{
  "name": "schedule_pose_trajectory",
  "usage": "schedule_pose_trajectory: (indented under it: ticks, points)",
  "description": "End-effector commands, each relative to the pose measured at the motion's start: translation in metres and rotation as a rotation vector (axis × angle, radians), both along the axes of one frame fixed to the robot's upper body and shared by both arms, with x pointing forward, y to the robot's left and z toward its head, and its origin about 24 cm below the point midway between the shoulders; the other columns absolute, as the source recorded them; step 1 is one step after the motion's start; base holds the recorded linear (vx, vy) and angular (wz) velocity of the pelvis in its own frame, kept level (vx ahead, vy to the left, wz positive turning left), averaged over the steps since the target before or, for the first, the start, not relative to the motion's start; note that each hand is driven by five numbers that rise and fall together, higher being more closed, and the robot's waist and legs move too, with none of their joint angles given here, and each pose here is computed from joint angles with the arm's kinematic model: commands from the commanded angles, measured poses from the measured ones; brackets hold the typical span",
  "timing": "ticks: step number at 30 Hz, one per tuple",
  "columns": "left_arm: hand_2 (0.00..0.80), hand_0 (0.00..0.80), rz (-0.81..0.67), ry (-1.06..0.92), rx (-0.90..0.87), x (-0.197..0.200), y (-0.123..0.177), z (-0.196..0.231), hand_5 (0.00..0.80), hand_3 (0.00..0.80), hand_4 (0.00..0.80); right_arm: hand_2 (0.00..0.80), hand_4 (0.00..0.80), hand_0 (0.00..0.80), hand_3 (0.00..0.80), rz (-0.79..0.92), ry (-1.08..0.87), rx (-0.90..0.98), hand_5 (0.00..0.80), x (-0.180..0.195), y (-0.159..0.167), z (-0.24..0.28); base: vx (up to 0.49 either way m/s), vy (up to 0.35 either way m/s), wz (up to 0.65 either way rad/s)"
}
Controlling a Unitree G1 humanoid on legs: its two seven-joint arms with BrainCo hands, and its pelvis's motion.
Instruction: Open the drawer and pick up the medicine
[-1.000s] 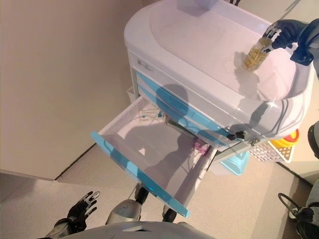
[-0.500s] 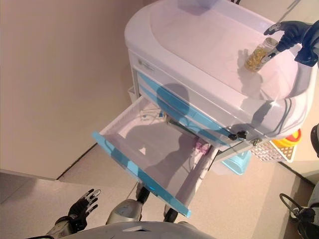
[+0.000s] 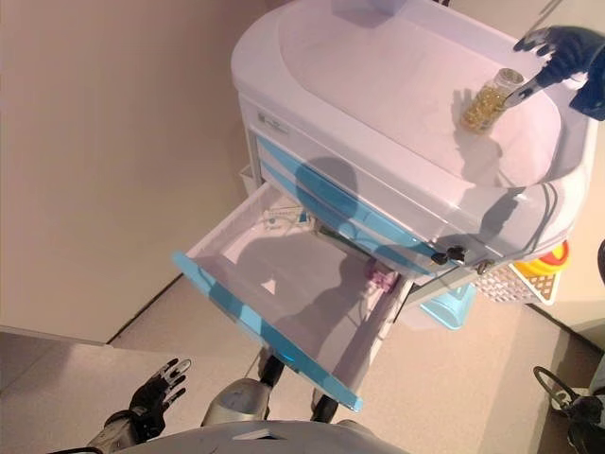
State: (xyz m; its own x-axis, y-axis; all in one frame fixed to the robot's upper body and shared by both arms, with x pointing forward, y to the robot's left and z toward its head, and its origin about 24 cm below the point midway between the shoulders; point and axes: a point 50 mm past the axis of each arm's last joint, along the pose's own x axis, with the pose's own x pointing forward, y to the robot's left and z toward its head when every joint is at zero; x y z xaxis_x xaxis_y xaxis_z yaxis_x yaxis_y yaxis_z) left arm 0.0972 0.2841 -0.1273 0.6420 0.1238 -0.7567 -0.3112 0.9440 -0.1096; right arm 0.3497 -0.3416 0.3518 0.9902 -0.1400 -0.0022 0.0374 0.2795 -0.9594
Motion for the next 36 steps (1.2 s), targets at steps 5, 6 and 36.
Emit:
schedule_pose_trajectory:
  ticks: [5, 6, 36]
  points:
    - [0.000, 0.000, -0.094, 0.080, 0.037, -0.017, 0.010, -0.001, 0.000, 0.000, 0.000, 0.000, 0.000, 0.000, 0.000, -0.087, -0.317, -0.022, 0.000, -0.044, -0.018, 0.072, -0.040, 0.019, -0.23]
    - [0.000, 0.000, -0.111, 0.086, 0.033, -0.016, 0.008, -0.002, 0.000, 0.000, 0.000, 0.000, 0.000, 0.000, 0.000, -0.095, -0.345, -0.012, 0.000, -0.048, -0.020, 0.074, -0.034, 0.030, -0.38]
    - [0.000, 0.000, -0.266, 0.081, -0.052, -0.021, -0.042, -0.020, 0.000, 0.000, 0.000, 0.000, 0.000, 0.000, 0.000, -0.411, 0.164, 0.903, 0.000, -0.191, 0.049, -0.427, 0.008, -0.005, -0.25]
